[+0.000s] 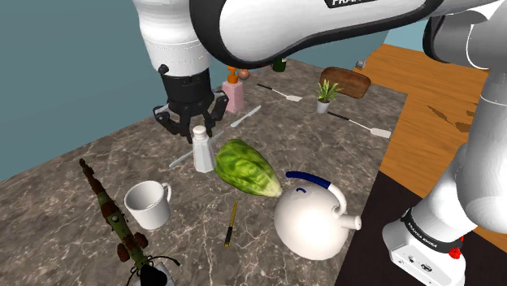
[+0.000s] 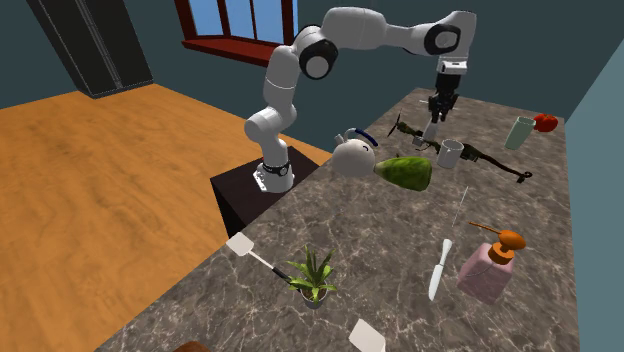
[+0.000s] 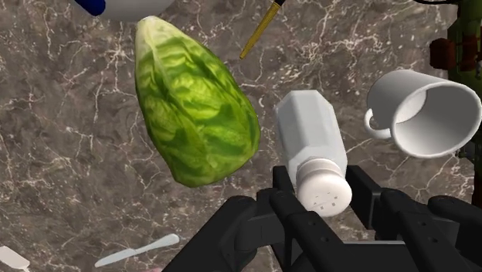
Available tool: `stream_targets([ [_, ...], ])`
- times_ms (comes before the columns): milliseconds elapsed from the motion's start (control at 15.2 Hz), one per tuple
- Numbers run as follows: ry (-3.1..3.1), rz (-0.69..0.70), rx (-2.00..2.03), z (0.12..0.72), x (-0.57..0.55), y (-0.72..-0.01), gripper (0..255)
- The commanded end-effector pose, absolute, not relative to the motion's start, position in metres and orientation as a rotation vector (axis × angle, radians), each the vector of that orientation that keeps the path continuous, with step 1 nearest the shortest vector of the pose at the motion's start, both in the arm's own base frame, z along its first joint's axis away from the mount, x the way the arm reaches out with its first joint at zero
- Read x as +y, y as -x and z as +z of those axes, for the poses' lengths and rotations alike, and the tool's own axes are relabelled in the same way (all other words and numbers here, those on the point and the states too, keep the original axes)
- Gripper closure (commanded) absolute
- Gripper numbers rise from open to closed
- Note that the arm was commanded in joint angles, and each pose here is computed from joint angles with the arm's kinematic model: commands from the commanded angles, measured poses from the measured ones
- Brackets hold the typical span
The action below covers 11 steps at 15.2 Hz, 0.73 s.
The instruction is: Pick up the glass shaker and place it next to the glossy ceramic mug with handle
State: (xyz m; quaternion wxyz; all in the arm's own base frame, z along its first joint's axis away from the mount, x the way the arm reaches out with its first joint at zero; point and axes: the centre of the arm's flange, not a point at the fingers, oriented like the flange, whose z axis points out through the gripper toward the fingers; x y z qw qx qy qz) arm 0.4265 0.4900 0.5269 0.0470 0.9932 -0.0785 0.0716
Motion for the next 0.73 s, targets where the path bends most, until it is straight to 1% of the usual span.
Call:
stream_targets([
  [0,-3.030,0.219,-0.240,0.517,0.490,-0.427,255],
  [660,-3.030,0.219,-0.240,0.464,0.490,-0.427,255],
])
